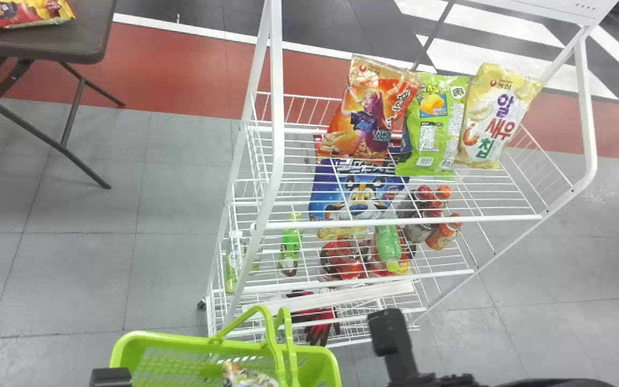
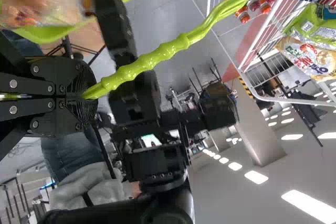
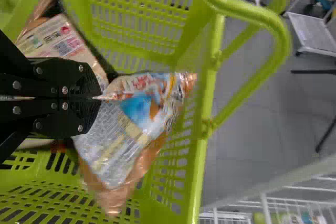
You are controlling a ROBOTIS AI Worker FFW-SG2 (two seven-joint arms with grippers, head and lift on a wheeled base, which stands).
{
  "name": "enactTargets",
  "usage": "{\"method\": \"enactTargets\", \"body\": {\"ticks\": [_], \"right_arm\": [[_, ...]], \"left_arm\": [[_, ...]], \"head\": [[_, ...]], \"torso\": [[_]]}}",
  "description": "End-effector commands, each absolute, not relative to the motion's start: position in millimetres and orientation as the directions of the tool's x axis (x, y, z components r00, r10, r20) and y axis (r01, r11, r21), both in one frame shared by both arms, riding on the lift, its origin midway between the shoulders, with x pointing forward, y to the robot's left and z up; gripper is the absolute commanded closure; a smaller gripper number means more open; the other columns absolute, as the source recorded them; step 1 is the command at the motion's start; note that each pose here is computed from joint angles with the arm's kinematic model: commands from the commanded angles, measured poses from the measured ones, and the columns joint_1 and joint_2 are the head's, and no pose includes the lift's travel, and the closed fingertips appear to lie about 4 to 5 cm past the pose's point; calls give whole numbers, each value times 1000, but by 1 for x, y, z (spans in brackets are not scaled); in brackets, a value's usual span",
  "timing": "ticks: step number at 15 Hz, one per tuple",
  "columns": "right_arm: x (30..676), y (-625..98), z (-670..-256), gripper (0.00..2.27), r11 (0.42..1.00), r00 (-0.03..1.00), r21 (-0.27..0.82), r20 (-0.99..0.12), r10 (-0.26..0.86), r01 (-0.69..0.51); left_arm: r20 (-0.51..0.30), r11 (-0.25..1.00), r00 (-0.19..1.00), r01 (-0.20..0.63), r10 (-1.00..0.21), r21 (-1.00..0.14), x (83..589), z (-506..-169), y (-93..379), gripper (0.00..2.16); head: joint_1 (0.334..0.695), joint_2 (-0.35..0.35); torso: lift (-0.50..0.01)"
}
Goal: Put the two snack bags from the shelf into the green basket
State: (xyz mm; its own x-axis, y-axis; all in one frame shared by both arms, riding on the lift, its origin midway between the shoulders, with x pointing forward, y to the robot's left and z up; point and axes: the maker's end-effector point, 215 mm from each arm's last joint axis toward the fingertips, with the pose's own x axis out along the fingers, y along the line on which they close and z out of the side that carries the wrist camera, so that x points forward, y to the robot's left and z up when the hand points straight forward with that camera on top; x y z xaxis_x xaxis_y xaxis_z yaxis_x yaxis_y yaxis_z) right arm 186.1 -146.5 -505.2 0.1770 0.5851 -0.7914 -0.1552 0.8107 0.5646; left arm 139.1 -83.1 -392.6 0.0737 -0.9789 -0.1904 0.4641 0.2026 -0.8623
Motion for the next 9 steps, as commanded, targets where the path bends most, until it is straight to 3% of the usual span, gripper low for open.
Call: {"method": "enactTargets", "body": {"ticks": [1, 2, 3, 9], "right_arm": [[187, -144, -524, 1750, 817, 140, 558, -806, 575, -142], [188, -146, -531, 741, 823, 131, 553, -813, 568, -134], [188, -150, -535, -1, 826, 125, 549, -818, 562, -127], [233, -206, -486, 103, 843, 302, 526, -790, 533, -112]], "left_arm": [[-188, 200, 73, 466, -979, -862, 139, -391, -83, 2105], [-190, 201, 70, 464, -979, -863, 138, -392, -83, 2105], [-189, 201, 72, 466, -979, -862, 138, -391, -83, 2105], [-188, 200, 72, 466, -979, -862, 138, -391, -83, 2105]], "head": [[695, -350], [695, -350], [695, -350], [695, -350]], "torso": [[-1], [-1], [-1], [-1]]}}
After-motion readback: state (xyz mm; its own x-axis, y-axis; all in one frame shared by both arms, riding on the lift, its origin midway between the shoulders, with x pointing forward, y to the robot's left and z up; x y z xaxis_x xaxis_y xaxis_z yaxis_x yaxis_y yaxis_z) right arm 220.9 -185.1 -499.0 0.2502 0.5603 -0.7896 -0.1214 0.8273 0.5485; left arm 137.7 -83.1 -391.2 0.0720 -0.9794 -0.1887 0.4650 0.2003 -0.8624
